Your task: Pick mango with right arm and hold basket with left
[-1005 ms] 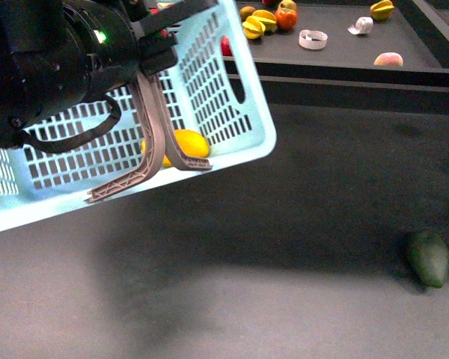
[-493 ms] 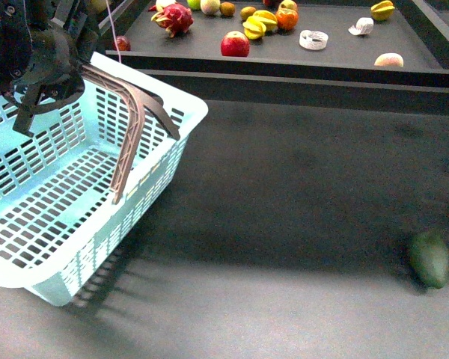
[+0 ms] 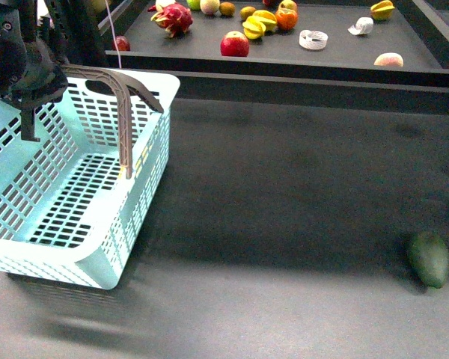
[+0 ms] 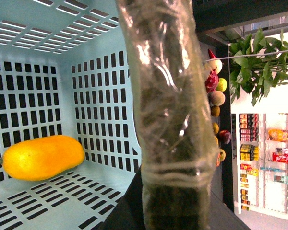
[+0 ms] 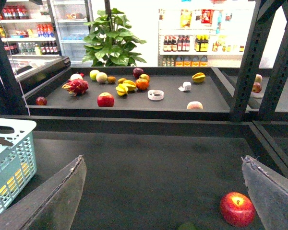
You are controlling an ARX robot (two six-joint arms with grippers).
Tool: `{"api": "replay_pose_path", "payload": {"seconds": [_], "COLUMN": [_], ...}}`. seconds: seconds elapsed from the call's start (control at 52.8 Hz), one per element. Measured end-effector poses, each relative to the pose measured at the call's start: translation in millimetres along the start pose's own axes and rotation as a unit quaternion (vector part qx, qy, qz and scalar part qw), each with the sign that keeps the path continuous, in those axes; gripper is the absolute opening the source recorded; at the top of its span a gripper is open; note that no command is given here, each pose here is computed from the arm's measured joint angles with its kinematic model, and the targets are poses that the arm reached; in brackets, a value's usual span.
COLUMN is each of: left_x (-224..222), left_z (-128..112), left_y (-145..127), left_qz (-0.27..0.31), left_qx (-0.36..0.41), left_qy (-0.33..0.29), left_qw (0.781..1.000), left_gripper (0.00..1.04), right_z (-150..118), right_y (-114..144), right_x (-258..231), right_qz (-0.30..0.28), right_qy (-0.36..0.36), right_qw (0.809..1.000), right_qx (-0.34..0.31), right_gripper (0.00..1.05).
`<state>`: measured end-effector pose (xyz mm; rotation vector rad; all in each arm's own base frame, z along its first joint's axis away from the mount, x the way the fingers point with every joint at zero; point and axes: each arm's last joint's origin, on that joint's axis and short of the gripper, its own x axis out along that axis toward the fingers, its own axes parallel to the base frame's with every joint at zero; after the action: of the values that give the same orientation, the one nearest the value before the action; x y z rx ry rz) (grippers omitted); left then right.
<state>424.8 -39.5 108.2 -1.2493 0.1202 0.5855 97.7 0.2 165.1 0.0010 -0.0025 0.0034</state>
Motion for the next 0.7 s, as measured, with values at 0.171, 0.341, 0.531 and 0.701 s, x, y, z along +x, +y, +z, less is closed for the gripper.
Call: {"api": "replay_pose_path", "payload": {"seconds": [0.171, 0.341, 0.531, 0.701], "left_x": [3, 3, -11, -39], "left_z": [1, 1, 10, 23], "left_y": [0, -2, -14, -21], "left_qz": [0.0, -0.002, -0.019, -0.044], "left_qx": [-0.011, -0.003, 0.024, 0.054], "left_qy": [-0.003, -0.004, -0.004, 0.0], "left_qw": [1.0, 1.0, 1.0, 0.998], "left_gripper": [0.11, 0.4, 0.72, 1.0], "right_z": [0, 0, 0, 0], "right_y": [0, 0, 0, 0], "right_x": [0, 0, 0, 0], "right_qz": [0.0, 0.0, 0.0, 0.0], "right_qy": [0.0, 0.0, 0.0, 0.0], "right_qw": [1.0, 1.0, 1.0, 1.0], "right_qx": [0.0, 0.0, 0.0, 0.0], "right_gripper": [0.97, 0.97, 0.97, 0.97]}}
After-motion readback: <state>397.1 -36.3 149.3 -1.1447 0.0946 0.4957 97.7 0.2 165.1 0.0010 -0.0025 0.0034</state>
